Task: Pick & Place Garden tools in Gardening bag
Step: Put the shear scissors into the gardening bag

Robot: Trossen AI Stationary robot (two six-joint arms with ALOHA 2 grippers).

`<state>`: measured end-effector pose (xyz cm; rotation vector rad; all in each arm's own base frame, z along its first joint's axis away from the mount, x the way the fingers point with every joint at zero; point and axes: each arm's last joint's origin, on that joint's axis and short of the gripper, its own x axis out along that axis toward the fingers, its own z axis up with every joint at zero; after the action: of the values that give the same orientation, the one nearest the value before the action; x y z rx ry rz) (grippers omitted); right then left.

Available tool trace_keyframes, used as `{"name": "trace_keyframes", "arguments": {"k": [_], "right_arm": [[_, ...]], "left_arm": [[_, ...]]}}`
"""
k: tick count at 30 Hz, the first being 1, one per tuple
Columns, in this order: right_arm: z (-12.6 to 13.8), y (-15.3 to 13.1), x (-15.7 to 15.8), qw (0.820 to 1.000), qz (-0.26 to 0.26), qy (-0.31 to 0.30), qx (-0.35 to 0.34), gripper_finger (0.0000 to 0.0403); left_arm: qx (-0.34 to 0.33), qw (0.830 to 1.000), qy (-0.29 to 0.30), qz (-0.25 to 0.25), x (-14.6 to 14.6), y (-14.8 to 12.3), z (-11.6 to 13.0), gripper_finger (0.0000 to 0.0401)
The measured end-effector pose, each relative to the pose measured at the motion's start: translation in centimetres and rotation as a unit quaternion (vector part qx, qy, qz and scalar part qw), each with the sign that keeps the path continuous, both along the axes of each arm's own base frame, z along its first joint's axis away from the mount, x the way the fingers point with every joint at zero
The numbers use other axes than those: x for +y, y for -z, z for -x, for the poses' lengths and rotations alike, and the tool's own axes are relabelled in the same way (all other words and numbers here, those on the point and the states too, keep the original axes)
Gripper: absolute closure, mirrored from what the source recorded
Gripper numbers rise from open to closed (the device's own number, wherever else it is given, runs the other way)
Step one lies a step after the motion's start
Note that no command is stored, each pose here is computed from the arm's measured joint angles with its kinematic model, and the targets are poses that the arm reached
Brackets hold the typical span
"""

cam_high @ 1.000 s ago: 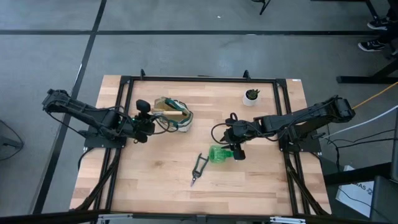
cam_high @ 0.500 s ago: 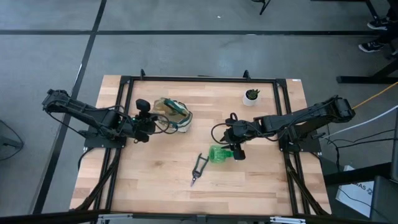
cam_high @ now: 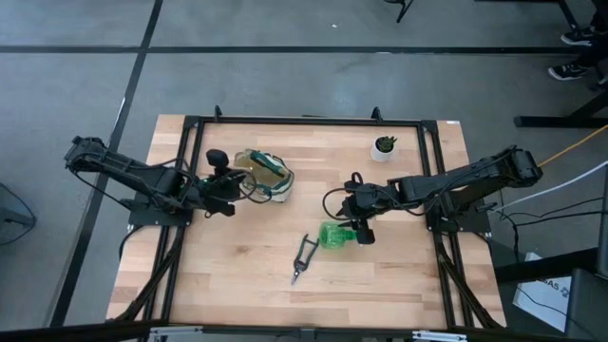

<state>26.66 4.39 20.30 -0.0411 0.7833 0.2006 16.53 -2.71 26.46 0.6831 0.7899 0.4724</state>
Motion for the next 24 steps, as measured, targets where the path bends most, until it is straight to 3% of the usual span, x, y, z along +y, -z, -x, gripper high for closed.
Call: {"name": "trace_keyframes", "arguments": {"k": [7, 15, 24], "right_arm": [[0.0, 0.0, 0.0, 1.000, 0.000, 0.000, 0.000, 0.0245], [0.0, 0.0, 0.0, 1.000, 0.000, 0.000, 0.000, 0.0245], [0.0, 0.0, 0.0, 1.000, 0.000, 0.000, 0.000, 0.0245]], "left_arm": [[-0.056, 0.994, 0.000, 0.089, -0.3, -0.2, -0.5, 0.0330], [-0.068, 0.968, 0.044, 0.238, -1.5, 0.2, -1.0, 0.0340], [-0.028, 0.961, 0.064, 0.269, -4.5, 2.2, -2.4, 0.0350]]}}
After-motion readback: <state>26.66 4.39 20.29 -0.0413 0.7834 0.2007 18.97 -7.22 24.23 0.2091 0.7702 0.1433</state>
